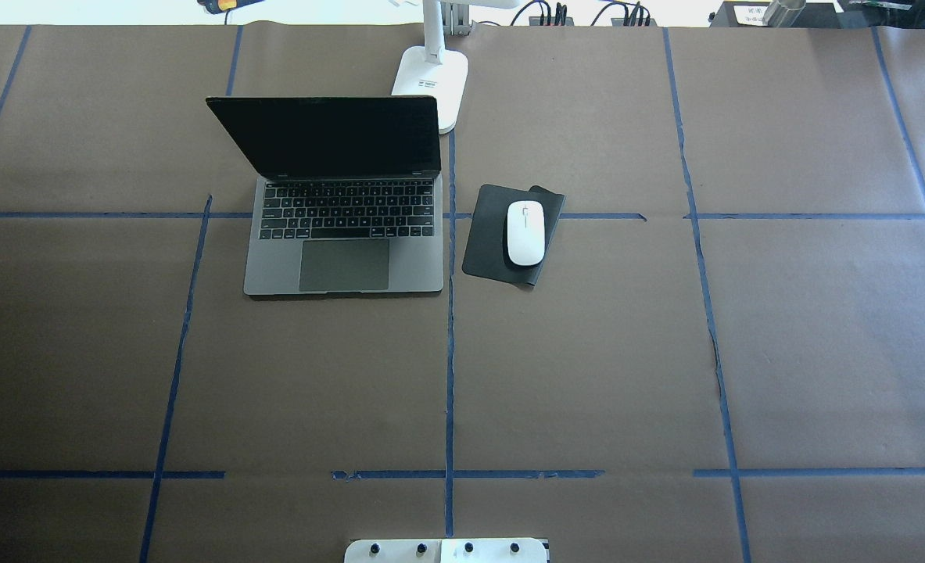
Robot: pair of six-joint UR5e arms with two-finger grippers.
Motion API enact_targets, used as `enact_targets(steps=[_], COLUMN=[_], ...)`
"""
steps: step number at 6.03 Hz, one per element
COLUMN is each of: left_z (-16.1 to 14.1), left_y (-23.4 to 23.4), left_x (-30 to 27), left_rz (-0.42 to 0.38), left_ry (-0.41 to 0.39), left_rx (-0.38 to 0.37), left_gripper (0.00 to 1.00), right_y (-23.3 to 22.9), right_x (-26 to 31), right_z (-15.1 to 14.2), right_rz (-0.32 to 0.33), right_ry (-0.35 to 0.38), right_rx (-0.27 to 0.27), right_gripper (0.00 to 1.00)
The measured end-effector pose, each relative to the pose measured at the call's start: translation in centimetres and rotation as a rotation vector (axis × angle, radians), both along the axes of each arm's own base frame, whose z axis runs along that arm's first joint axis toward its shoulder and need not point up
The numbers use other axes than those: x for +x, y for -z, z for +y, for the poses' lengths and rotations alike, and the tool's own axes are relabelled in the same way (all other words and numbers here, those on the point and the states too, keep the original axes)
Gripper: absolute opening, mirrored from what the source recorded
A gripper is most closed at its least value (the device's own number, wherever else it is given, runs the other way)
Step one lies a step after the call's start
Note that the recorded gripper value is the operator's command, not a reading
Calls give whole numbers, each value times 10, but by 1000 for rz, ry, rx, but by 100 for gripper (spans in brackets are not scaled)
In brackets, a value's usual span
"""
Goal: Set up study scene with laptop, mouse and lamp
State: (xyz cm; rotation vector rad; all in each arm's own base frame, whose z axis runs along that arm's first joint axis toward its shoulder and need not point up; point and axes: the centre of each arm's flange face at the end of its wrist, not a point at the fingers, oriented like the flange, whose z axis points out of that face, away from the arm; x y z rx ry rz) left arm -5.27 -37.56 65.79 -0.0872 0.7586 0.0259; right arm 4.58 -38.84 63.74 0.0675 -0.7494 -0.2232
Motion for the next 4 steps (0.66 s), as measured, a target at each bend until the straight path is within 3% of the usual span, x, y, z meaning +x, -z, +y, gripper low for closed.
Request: enact_targets(steps=[4], left_z=[-2], left_y=[8], left_x=[0], left_rz=[-4], left_ry=[1], left_rx=[21], left_gripper=[100], right_y=[0], right_x=[-2], right_z=[1], right_rz=[-13], right_ry=[-1], right_rx=[-4], right_gripper=[100])
